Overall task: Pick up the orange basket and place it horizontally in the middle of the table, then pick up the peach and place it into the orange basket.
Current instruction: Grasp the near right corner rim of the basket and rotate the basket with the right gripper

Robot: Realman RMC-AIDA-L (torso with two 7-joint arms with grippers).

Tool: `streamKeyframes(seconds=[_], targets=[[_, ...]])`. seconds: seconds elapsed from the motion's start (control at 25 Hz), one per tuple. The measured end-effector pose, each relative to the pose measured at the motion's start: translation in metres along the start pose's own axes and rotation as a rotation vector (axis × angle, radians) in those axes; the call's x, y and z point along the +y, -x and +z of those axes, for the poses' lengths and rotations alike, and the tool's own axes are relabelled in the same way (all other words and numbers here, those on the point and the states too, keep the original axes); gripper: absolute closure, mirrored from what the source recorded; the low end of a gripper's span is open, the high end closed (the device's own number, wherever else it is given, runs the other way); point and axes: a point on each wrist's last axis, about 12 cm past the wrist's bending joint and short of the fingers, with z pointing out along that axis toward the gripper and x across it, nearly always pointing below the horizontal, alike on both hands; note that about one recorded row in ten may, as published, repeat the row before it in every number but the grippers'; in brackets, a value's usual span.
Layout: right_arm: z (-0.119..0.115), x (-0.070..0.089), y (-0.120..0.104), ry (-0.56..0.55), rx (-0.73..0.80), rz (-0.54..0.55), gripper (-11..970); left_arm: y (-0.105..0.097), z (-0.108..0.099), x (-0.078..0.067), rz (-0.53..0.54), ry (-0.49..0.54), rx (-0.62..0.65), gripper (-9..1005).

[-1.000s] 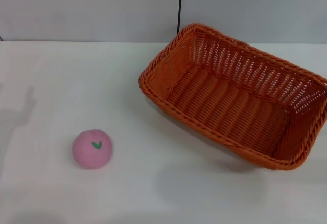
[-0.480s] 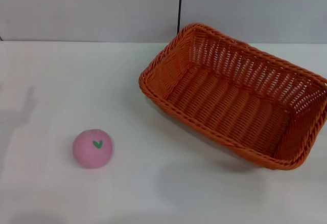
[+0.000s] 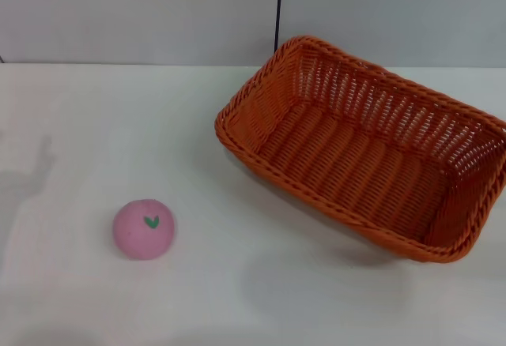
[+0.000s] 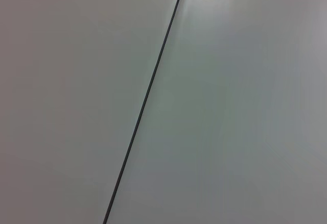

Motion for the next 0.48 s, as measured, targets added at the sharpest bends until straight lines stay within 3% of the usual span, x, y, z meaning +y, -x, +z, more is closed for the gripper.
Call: streamKeyframes(seconds=[0.28,0.48], targets=[[0.027,-0.008,0.028,0.209,0.206,0.112,392,0.001,-0.002,0.001,0.003,0.006,0.001,186],[0.063,0.002,0.064,0.397,0.461,0.131,379,0.001,-0.003,0.001,0.003,0.007,0.001,186]])
